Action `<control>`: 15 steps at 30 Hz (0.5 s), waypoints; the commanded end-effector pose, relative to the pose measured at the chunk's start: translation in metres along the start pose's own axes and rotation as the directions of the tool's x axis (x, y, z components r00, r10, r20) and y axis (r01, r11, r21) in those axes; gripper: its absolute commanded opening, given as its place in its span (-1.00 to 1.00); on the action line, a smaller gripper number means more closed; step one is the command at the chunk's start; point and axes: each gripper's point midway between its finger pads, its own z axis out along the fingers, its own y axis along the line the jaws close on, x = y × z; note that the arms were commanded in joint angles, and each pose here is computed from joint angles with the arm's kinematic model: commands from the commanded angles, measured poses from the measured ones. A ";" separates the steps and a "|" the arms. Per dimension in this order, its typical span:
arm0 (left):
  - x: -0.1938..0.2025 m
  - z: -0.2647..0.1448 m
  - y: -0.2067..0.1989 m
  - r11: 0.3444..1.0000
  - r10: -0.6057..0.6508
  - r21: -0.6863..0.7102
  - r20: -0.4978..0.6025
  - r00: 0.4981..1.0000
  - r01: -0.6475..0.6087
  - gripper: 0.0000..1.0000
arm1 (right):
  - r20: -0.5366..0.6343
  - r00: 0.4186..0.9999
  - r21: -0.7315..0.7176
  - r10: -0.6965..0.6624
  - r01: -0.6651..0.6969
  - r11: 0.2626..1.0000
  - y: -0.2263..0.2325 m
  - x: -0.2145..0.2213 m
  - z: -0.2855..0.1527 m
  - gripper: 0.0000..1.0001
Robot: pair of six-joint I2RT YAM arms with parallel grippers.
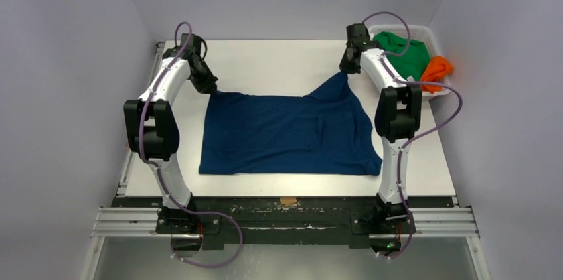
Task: Fold and stack the t-shirts
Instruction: Fold the other side of the tshirt into a rectangle
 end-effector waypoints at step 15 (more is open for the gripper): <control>0.047 -0.070 0.032 1.000 -0.014 0.030 0.115 0.993 0.011 -1.00 | -0.140 0.988 0.129 -0.058 0.076 0.989 -0.081 0.055 -0.196 -1.00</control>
